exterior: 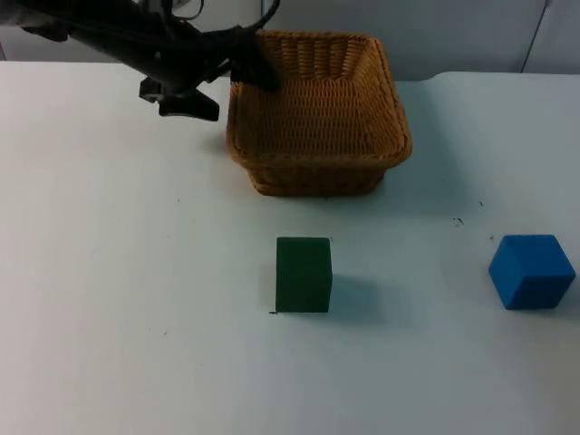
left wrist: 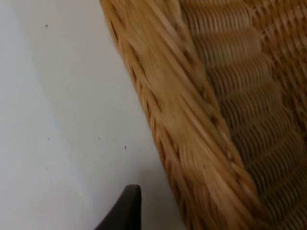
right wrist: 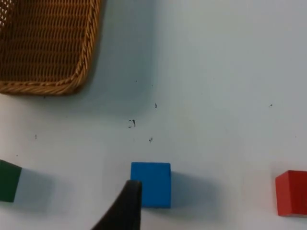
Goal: Pick up the basket with the left hand and place the blue cube into the basket with the right hand.
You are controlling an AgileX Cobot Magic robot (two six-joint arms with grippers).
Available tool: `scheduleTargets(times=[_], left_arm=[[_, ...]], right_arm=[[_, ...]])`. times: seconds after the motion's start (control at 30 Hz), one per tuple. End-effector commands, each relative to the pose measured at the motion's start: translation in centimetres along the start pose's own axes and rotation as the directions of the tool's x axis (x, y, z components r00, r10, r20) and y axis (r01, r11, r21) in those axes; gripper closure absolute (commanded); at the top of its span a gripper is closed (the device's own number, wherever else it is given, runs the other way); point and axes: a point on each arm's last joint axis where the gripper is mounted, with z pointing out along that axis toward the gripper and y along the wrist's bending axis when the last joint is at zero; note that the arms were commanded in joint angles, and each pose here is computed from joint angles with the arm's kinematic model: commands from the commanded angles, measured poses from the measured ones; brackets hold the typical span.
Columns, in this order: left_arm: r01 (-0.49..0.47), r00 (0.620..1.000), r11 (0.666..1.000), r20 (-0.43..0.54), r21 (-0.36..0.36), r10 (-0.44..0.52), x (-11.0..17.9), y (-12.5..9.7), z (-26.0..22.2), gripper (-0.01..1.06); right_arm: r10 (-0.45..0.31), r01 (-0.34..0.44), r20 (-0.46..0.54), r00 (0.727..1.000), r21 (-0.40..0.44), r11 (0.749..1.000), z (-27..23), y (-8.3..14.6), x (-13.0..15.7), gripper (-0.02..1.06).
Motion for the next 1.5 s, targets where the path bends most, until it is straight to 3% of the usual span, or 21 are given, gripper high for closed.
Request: scheduleTargets(times=[0.0,0.2,0.3,0.33,0.47,0.5,0.6,0.63,0.7,0.77,0.83,1.07,1.17,1.3,1.47], left_arm=[[0.001,1.0,1.0,-0.023,0.004,-0.001,0.2,-0.3,0.6,0.01],[0.017,0.999,1.0,-0.047,-0.016,-0.018,0.9,0.4,1.6,0.02],[0.027,0.998,0.999,-0.053,-0.029,-0.029,1.0,0.6,1.7,0.17],[0.027,0.998,0.999,-0.053,-0.029,-0.029,1.0,0.6,1.7,0.17],[0.026,0.998,0.999,-0.051,-0.032,-0.028,1.1,0.4,1.9,0.48],[0.026,0.998,0.999,-0.051,-0.032,-0.028,1.1,0.4,1.9,0.48],[0.037,0.999,0.999,-0.029,-0.04,-0.038,0.9,0.4,2.0,0.66],[0.037,0.999,0.999,-0.029,-0.04,-0.038,0.9,0.4,2.0,0.66],[0.051,0.999,0.998,-0.017,-0.046,-0.051,0.8,0.4,2.0,0.84],[0.061,0.998,0.997,-0.009,-0.05,-0.061,0.7,0.5,2.0,0.9],[0.109,0.994,0.992,0.007,-0.056,-0.109,0.6,0.5,2.0,1.05],[0.261,0.965,0.964,0.033,-0.054,-0.259,0.2,0.3,1.7,1.05],[0.277,0.96,0.96,0.048,-0.05,-0.275,-0.4,-0.4,1.0,1.05],[0.257,0.964,0.965,0.083,-0.047,-0.253,-2.1,-2.2,-1.1,1.05],[0.215,0.973,0.967,0.108,-0.133,-0.202,-3.7,-4.0,-4.1,1.05]], right_arm=[[-0.003,0.003,0.018,1.0,0.004,1.0,-0.1,-0.1,-0.4,0.0],[-0.003,0.003,0.033,0.999,0.007,1.0,-0.1,-0.1,-0.5,0.0],[-0.003,0.003,0.035,0.999,0.008,1.0,-0.1,-0.2,-0.5,0.0],[-0.003,0.003,0.035,0.999,0.008,1.0,-0.1,-0.2,-0.5,0.0],[-0.003,0.003,0.043,0.999,0.01,1.0,-0.1,-0.2,-0.6,0.0],[-0.003,0.003,0.043,0.999,0.01,1.0,-0.1,-0.2,-0.6,0.0],[-0.001,0.0,0.046,0.999,0.01,1.0,-0.1,-0.2,-0.6,0.0],[-0.001,0.0,0.046,0.999,0.01,1.0,-0.1,-0.2,-0.6,0.0],[-0.001,0.0,0.046,0.999,0.01,1.0,-0.1,-0.2,-0.6,0.0],[-0.001,0.0,0.046,0.999,0.01,1.0,-0.1,-0.2,-0.6,0.0],[-0.001,0.0,0.046,0.999,0.01,1.0,-0.1,-0.2,-0.6,0.0],[-0.001,0.0,0.046,0.999,0.01,1.0,-0.1,-0.2,-0.6,0.0],[-0.001,0.0,0.046,0.999,0.01,1.0,-0.1,-0.2,-0.6,0.0],[-0.003,0.002,0.045,0.999,0.011,1.0,-0.1,-0.2,-0.6,0.0],[-0.003,0.002,0.045,0.999,0.011,1.0,-0.1,-0.2,-0.6,0.0]])
